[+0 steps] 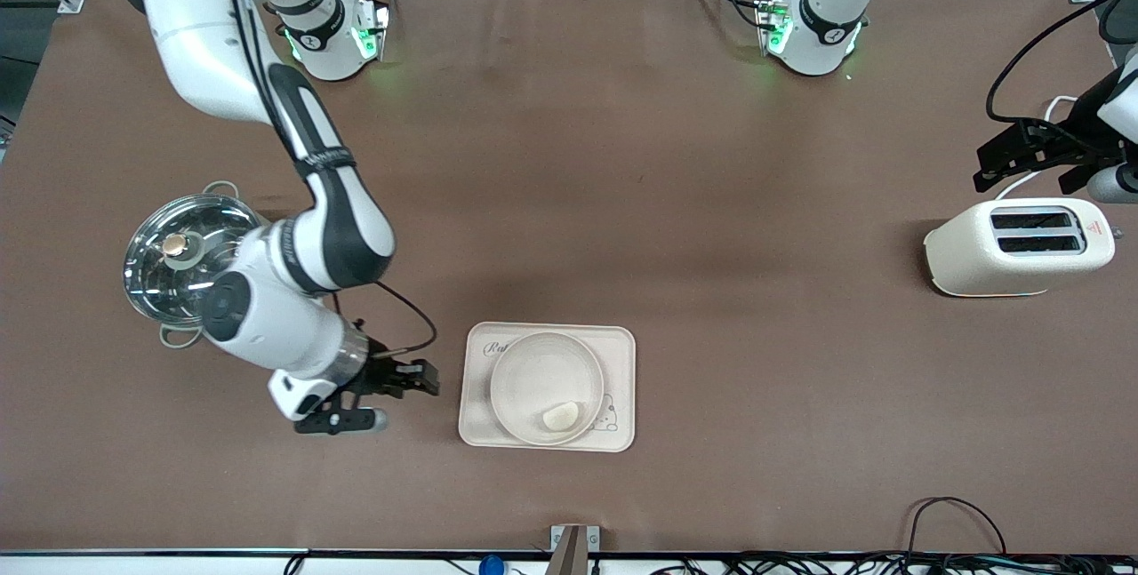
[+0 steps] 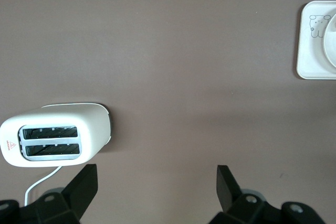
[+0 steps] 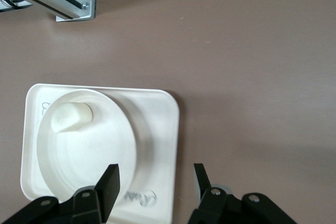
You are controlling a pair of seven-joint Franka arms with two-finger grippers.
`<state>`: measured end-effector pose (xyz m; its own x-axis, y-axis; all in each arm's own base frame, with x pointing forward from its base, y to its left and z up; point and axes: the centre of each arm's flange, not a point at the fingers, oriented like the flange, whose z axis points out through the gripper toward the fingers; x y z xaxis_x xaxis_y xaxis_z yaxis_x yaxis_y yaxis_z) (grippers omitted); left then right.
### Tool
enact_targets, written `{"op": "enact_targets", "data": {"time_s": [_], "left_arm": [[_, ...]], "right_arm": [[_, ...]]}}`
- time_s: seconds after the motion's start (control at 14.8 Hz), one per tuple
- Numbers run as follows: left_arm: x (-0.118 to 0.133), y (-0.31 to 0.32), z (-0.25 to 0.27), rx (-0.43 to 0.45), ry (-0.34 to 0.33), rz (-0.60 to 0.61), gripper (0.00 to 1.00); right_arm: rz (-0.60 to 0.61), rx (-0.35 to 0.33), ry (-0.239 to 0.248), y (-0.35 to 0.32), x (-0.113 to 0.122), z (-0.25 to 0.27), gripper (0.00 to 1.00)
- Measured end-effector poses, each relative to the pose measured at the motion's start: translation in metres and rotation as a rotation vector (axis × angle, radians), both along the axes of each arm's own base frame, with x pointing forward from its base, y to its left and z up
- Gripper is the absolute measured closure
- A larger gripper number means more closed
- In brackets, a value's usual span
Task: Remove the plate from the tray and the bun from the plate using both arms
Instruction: 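Reach the right gripper to the rim of the white plate on the tray, then close the right gripper on the plate rim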
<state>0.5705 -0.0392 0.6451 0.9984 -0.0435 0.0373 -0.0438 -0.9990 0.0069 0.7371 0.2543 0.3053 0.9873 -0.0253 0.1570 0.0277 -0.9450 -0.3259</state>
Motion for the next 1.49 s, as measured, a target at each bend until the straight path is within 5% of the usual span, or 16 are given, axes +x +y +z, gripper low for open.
{"op": "enact_targets", "data": {"time_s": [0.47,0.88,1.49], "left_arm": [[0.000,0.000,0.000,0.000,0.000,0.000,0.00],[0.000,0.000,0.000,0.000,0.000,0.000,0.00],[0.000,-0.001,0.000,0.000,0.000,-0.002,0.00]], "right_arm": [[-0.084,0.115,0.083,0.047,-0.012,-0.081,0.40],[-0.092,0.128,0.121,0.053,-0.015,-0.115,0.46],[-0.087,0.127,0.138,0.060,-0.020,-0.128,0.91]]}}
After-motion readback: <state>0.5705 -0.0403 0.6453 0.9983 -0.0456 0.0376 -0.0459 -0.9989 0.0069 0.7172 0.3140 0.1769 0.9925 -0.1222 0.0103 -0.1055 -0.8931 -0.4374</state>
